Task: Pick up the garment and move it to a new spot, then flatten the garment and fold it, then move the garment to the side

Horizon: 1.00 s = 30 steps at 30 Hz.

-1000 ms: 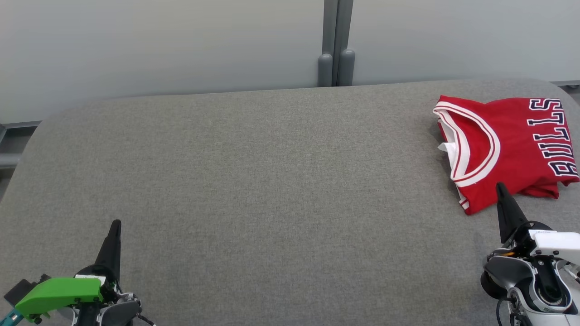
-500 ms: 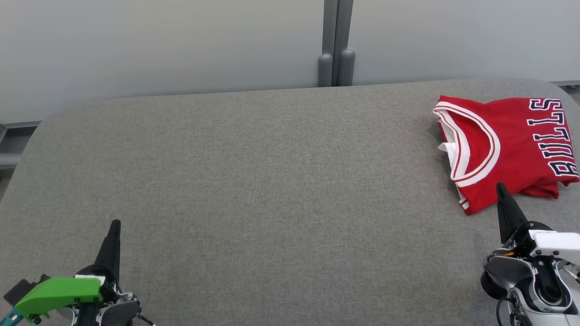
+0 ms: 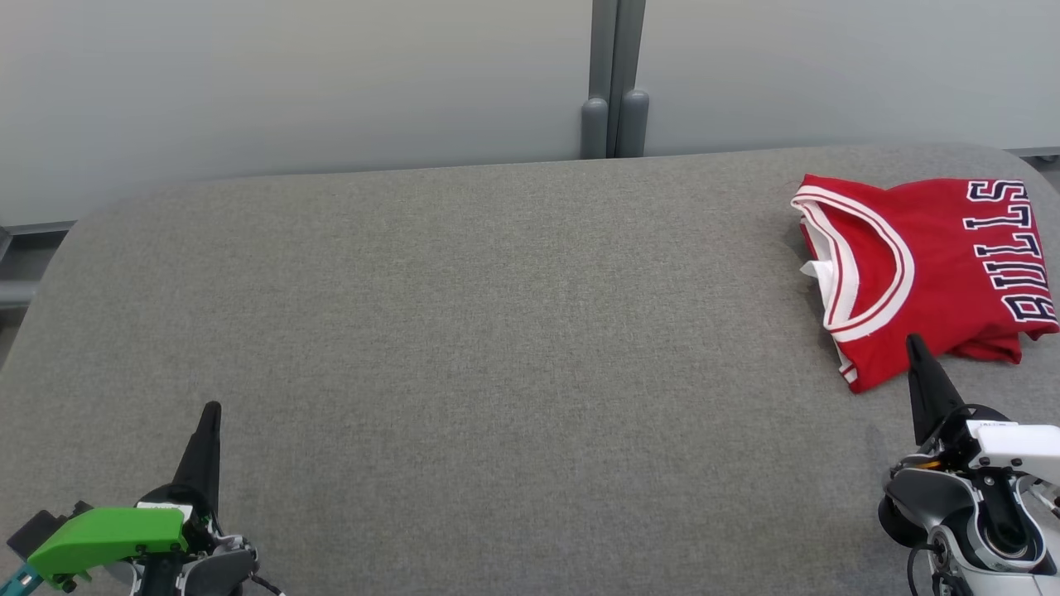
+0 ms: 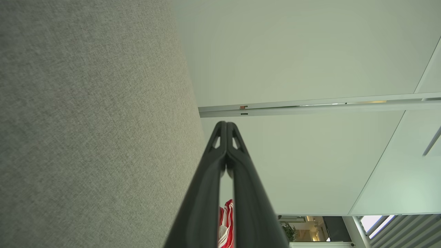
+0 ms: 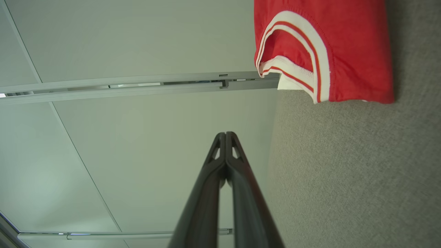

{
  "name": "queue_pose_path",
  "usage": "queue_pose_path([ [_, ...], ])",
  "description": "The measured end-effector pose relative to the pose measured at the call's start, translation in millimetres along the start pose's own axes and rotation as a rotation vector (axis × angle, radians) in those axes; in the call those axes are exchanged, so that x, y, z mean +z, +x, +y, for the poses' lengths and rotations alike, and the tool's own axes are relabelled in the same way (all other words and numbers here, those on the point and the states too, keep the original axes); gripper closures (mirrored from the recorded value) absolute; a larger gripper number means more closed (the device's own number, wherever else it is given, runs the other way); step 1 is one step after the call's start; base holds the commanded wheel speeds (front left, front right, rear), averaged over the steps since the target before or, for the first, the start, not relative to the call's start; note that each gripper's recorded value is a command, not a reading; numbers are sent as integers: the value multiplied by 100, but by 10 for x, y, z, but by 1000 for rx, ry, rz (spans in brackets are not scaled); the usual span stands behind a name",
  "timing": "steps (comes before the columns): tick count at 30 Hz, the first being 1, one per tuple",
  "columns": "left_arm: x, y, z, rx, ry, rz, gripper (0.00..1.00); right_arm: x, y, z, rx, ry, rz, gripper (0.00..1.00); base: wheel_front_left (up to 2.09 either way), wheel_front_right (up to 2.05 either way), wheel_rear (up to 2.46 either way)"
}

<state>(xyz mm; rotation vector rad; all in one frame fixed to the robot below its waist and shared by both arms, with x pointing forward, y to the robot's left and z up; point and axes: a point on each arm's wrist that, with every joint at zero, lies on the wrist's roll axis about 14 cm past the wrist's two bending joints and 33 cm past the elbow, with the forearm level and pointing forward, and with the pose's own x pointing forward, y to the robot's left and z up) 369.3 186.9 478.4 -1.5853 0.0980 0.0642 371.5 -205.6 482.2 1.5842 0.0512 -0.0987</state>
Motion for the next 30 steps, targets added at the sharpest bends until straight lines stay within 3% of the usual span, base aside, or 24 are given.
queue_pose_path([
  [30,-9,2,-3,-1,-6,0,100,5,1,2,1,1,-2,100,0,0,0],
])
